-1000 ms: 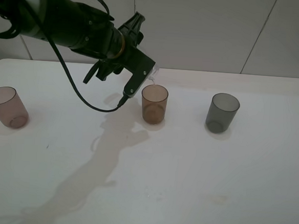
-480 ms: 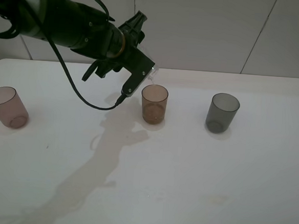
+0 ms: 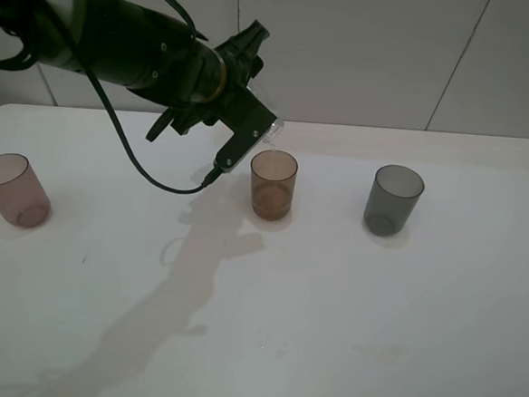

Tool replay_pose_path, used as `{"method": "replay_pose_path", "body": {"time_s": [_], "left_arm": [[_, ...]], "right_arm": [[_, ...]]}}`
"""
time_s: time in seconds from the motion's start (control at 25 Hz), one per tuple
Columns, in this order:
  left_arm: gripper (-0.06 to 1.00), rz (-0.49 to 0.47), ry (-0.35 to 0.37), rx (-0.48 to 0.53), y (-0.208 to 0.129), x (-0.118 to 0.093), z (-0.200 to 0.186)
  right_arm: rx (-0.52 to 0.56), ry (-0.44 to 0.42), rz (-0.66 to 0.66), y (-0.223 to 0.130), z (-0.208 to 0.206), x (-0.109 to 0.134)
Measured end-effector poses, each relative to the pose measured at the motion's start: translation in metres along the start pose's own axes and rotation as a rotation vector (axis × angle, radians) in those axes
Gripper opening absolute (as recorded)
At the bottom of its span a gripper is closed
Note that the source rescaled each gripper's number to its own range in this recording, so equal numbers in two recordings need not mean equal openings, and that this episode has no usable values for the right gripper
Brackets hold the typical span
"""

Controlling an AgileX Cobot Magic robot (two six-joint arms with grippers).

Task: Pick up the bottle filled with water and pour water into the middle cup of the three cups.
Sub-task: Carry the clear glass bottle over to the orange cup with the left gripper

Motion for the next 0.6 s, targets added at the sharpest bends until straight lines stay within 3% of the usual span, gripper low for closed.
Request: {"method": "replay_pose_path", "body": {"time_s": [0.6], "left_arm": [[0.01, 0.098, 0.035, 0.002, 0.0016, 0.0072, -0.0008]], "right_arm": [[-0.001, -0.005, -0.003, 0.0001, 0.0, -0.0009]]}}
Point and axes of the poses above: a point on each arm's last joint axis where the gripper is mounted, z pointing out along that axis toward the gripper, x along the wrist's bending axis when the last joint is at zero, y = z × x, the point moved 9 cm from there along z, pointing out along that axis toward the gripper, and after that the axes turned 10 degrees about z, right-handed, at the moved point
